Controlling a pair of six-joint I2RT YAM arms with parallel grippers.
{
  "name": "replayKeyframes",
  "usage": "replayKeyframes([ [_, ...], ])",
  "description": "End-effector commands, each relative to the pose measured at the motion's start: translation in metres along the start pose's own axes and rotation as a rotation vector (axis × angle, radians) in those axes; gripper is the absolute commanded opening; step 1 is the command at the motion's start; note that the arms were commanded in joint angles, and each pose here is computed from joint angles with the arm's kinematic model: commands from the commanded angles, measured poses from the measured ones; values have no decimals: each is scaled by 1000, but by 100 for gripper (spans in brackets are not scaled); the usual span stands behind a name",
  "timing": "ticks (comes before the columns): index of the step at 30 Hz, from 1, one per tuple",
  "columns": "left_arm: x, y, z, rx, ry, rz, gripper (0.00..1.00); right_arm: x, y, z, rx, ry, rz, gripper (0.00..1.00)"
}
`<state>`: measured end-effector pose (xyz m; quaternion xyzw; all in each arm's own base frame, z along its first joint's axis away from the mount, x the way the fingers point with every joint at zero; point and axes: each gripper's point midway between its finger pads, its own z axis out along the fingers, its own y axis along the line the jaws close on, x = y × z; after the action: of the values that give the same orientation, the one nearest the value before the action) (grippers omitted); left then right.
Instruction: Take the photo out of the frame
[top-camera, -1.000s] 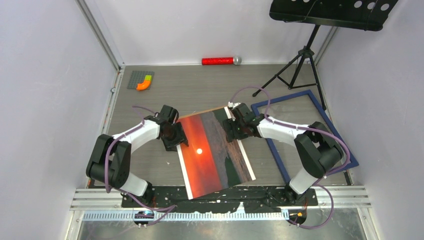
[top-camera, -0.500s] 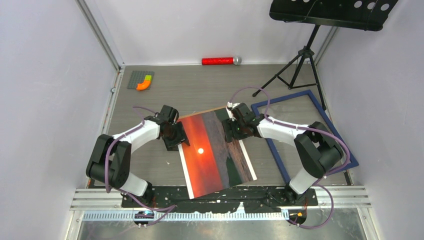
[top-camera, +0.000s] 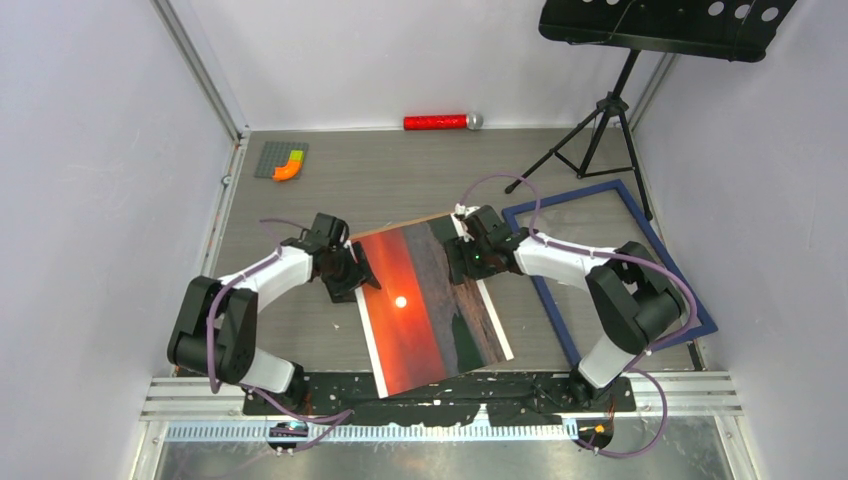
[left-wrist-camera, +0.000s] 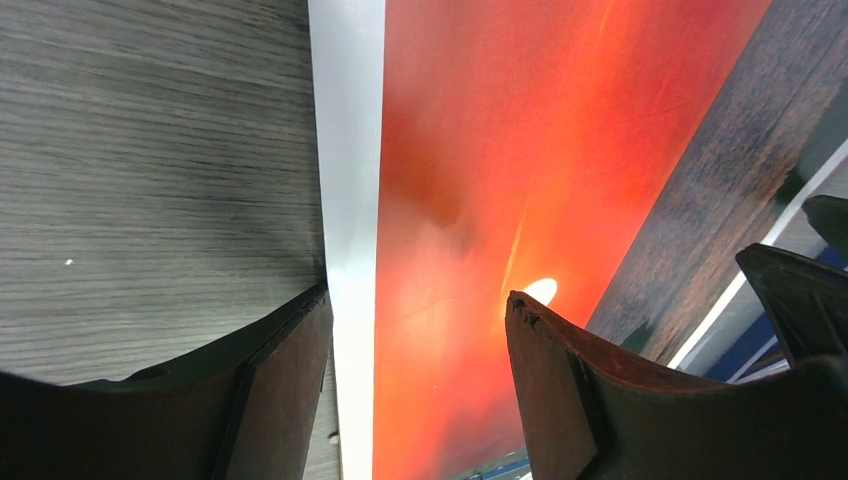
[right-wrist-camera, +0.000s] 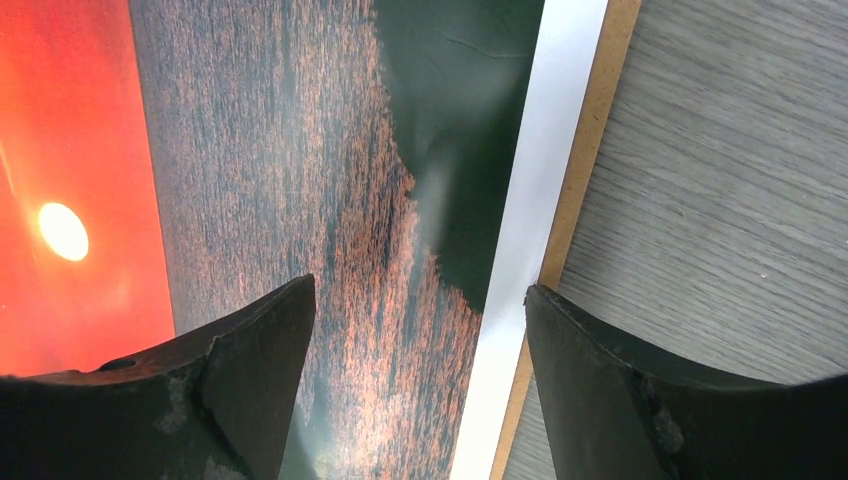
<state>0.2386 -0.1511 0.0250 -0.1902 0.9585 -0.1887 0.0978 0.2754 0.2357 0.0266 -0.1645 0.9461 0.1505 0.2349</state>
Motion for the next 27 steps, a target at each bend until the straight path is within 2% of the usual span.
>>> replayKeyframes([
  [1, 4, -18, 17, 166, 12, 14, 67, 20, 53, 7, -275, 75, 59, 80],
  [5, 5, -18, 18, 197, 14, 1, 67, 16, 78, 3, -414, 74, 100, 79],
  [9, 6, -17, 18, 204, 8, 1, 67, 13, 87, 0, -468, 74, 117, 79],
  [13, 4, -19, 15, 242, -10, -2, 67, 18, 76, 6, -397, 91, 112, 79],
  [20, 9, -62, -12, 489, 34, 13, 64, 36, 62, 23, -324, 155, 131, 78],
  [25, 6, -66, -38, 522, -61, 42, 63, 38, 56, 26, -295, 158, 127, 78],
  [27, 0, -78, -50, 596, -112, 70, 62, 33, 62, 24, -327, 136, 124, 78],
])
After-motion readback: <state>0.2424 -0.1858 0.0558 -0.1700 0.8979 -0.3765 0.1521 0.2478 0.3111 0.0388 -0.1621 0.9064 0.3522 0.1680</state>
